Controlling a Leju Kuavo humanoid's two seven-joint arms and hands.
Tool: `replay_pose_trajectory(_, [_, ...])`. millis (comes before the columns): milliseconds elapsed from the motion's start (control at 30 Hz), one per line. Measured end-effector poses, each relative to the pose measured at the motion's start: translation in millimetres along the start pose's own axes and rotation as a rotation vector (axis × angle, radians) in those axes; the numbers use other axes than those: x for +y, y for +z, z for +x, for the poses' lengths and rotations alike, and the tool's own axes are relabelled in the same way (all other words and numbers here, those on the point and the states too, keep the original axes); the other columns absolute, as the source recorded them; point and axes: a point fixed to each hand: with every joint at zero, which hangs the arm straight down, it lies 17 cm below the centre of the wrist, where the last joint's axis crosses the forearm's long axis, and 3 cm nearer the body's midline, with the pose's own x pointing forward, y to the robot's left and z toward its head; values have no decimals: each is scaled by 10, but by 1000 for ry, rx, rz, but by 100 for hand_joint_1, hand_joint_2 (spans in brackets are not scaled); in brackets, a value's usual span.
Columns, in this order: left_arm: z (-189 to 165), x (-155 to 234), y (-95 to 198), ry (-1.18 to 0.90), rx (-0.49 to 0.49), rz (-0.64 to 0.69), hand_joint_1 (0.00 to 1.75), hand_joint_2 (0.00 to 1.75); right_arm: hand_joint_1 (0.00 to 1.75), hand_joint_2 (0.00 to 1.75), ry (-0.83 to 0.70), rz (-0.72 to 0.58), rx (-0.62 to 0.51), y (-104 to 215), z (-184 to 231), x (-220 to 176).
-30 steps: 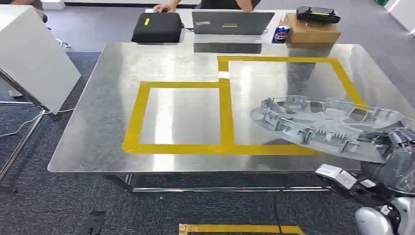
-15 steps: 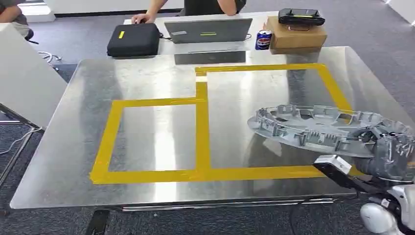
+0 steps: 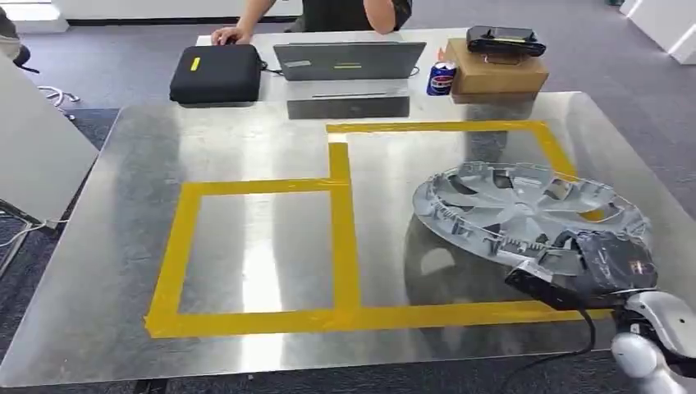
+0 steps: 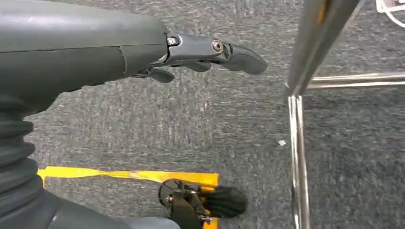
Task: Take the parts from the cabinet and place them on the table.
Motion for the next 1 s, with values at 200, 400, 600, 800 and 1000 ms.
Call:
replay_pose_trajectory(200, [75,-35,-12,-18,-16,-13,0,175,175,175,-43,96,-28,-87,28,272])
replay_pose_trajectory(400, [112,-62,-14,-41,-26,-23,0,175,175,175,-51,119,5,-183,-90,334])
replay_pose_trajectory(600, [117,-82,-14,-62,-25,-30,0,175,175,175,-36,126,92,-317,-388,313])
replay_pose_trajectory(800, [115,-83,-17,-88,-21,-29,0,175,175,175,-38,118,154,-397,-674,279])
replay_pose_trajectory(1000, [121,-86,-18,-94,-22,-30,0,175,175,175,-40,113,168,-422,-770,273])
